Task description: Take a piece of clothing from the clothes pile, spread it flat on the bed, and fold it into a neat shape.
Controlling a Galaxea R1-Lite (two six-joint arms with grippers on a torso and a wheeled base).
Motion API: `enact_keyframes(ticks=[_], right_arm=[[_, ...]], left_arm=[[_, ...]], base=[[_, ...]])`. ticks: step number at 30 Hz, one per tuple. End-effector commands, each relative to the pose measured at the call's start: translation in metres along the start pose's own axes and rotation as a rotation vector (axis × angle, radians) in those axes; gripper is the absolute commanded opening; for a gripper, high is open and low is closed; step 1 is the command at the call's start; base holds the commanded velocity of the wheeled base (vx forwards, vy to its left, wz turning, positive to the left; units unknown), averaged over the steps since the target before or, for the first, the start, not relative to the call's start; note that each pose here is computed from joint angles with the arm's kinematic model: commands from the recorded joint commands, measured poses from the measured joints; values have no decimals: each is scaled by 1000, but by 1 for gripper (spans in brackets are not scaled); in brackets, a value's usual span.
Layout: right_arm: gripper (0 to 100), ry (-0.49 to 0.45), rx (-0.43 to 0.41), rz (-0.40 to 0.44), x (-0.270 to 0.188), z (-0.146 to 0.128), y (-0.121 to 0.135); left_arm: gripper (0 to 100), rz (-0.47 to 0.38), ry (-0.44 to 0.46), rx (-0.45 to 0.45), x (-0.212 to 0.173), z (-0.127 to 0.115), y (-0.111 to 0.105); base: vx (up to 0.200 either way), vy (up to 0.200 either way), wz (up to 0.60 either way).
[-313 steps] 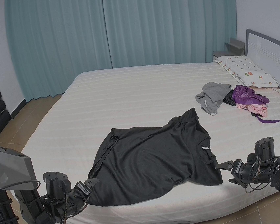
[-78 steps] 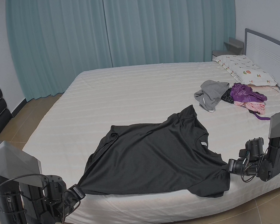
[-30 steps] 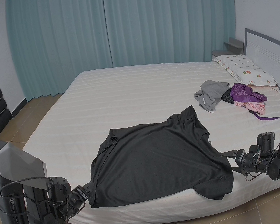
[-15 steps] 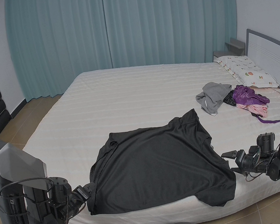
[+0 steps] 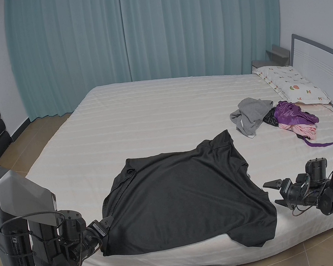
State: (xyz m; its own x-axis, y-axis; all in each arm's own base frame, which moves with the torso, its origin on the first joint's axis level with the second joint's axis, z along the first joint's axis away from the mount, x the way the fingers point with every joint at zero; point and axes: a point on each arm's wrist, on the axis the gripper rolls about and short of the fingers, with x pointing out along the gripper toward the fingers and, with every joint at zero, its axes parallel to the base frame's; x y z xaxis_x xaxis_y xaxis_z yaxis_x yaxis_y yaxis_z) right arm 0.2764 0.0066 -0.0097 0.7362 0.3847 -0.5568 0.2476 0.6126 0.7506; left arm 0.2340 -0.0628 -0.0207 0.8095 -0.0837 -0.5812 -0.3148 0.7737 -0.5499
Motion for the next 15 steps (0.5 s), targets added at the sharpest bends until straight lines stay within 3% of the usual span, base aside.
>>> enact_keyframes(ticks=[1, 8, 15], right_arm=[[100, 0, -1, 1, 0, 0, 0], [100, 0, -1, 1, 0, 0, 0], [100, 5, -3, 2, 1, -1, 1]], left_arm=[[100, -10, -13, -6, -1, 2, -1], [100, -35, -36, -43, -5, 7, -7], [100, -55, -45, -67, -7, 10, -9]], base=[[0, 0, 0], [0, 0, 0], [200, 0, 0]])
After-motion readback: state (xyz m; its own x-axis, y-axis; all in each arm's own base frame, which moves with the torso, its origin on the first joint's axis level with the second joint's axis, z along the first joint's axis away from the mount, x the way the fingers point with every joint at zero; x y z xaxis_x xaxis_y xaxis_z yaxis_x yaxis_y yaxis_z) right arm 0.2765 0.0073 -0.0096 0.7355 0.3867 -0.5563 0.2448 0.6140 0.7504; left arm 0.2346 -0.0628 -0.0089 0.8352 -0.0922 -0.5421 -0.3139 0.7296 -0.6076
